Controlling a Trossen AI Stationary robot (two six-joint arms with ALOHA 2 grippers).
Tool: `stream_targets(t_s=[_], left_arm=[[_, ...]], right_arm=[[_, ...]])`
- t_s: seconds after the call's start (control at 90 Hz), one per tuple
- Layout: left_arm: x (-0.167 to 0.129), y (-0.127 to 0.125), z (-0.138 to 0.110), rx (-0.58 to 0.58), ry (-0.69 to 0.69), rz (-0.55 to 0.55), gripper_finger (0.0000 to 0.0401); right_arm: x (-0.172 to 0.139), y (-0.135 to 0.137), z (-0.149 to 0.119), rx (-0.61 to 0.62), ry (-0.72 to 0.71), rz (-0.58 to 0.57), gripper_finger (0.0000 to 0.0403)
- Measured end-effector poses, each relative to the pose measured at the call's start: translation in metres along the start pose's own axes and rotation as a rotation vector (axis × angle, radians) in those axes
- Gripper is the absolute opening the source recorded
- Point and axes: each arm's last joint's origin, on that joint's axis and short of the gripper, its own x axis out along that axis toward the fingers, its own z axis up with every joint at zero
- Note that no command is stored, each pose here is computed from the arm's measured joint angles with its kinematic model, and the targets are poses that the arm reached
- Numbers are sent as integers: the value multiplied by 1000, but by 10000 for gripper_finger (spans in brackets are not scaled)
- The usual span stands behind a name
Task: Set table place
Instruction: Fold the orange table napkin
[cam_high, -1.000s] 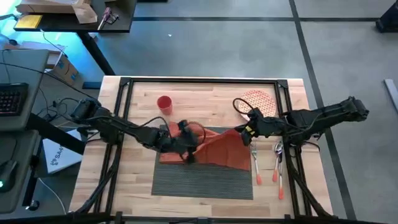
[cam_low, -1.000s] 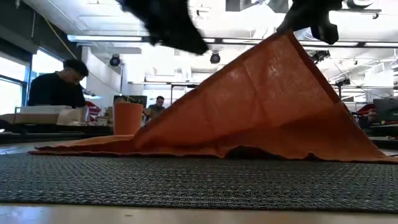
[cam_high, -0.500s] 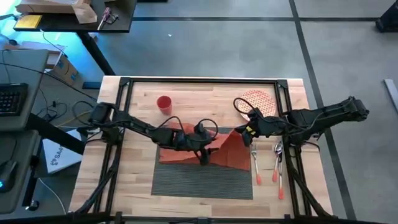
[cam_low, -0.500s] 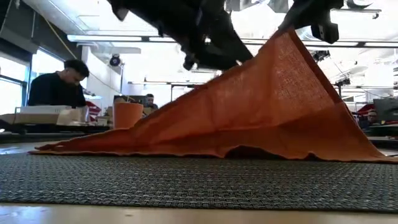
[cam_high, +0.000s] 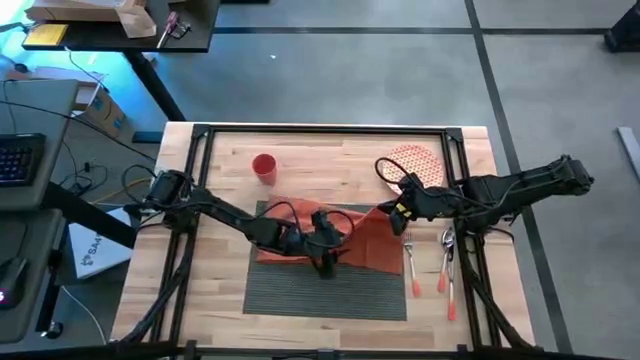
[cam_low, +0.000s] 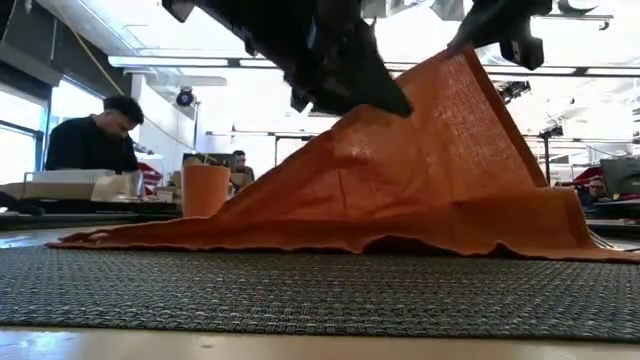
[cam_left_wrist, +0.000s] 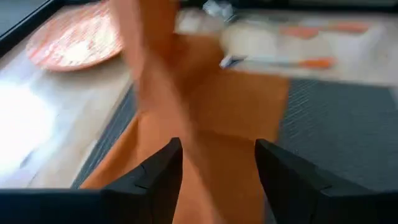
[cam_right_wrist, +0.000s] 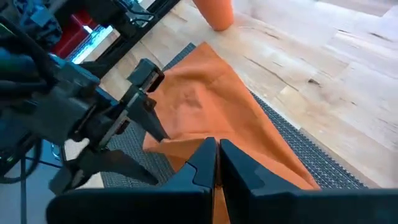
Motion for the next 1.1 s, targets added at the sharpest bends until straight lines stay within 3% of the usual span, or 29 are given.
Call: stream_targets(t_s=[0.089,0.189,0.344,0.467,0.578,0.678,0.789,0.889,1.011,1.1], left_arm=[[-5,3,-9,2,85,109,173],[-16,7,-17,-10,278,189,146],[-32,11,-40,-28,525,234,87],[-37,15,-59,-43,622,271,48],[-38,16,-68,-48,695,238,11],[-45,16,-63,-23,723,165,2],[-72,15,-41,20,735,44,0],[-102,16,-23,-7,779,-231,0],[-138,15,-3,-84,773,-541,0],[-165,20,11,-186,769,-695,0]], right_arm=[[-1,0,0,2,0,6,0],[-6,-2,1,5,-5,13,0],[-12,-7,1,4,4,-7,0],[-11,-10,-3,-16,41,-48,0],[-11,-10,-5,-25,49,-53,0],[-13,-10,-5,-21,51,-43,0],[-22,-6,-6,-26,95,32,0],[-33,1,-9,-40,226,187,0],[-40,11,-21,-21,515,410,0],[-47,24,-26,10,681,602,0]])
